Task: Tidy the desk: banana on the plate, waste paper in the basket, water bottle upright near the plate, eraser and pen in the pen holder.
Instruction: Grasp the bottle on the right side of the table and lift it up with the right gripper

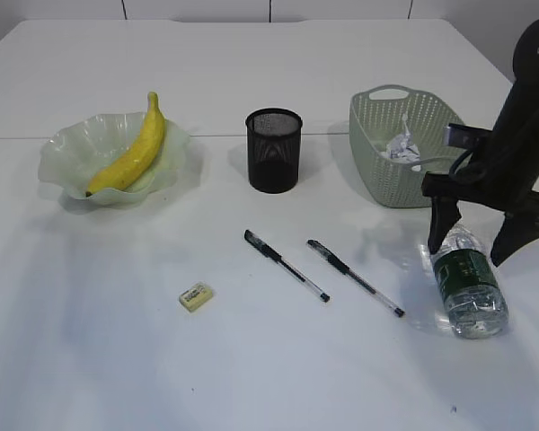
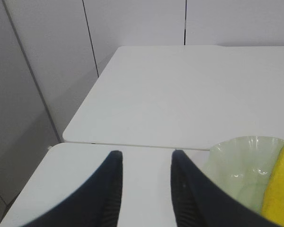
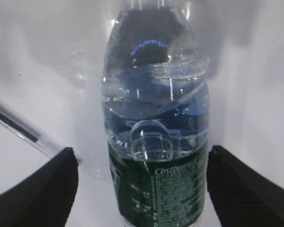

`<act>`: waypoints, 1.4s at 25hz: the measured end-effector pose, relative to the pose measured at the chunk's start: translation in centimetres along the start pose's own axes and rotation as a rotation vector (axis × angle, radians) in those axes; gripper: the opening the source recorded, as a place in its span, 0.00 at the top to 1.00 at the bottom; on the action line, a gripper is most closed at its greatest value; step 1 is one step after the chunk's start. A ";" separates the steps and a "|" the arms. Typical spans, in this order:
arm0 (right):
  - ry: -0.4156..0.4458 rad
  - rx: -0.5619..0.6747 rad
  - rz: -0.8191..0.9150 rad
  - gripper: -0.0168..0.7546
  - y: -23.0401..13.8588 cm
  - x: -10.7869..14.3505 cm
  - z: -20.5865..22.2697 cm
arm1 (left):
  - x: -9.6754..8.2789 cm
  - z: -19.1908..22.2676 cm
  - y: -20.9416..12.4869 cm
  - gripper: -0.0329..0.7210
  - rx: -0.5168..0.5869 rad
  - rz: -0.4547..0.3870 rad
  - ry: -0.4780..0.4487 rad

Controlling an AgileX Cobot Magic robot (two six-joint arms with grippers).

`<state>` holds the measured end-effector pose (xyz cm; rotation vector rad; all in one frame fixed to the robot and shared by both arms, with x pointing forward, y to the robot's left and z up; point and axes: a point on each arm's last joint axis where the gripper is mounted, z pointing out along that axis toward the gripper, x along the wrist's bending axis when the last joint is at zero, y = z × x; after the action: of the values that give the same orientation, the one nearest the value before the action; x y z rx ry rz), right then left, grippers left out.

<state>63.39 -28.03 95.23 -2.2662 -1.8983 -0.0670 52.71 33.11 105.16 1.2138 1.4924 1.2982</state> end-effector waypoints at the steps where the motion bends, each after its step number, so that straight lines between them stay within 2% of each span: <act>1: -0.001 0.007 0.001 0.15 0.1 0.0 0.3 | 0.0 0.0 0.0 0.64 0.000 0.000 0.000; 6: -0.004 0.021 0.004 0.15 0.4 -0.2 1.2 | 0.0 0.0 0.0 0.64 0.002 0.002 -0.001; 14: 0.007 -0.063 -0.005 0.15 1.9 0.2 0.7 | 0.0 0.0 0.0 0.64 0.005 0.002 -0.002; 28: 0.000 -0.027 -0.004 0.16 3.3 0.1 2.6 | 0.0 0.0 -0.1 0.64 0.007 0.002 -0.003; 35: -0.017 -0.005 -0.011 0.20 3.1 0.0 2.5 | 0.0 0.0 0.0 0.64 0.004 0.006 -0.004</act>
<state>66.22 -28.17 92.41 -2.2664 -1.9217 -0.0543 52.71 33.08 105.12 1.2233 1.4907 1.2966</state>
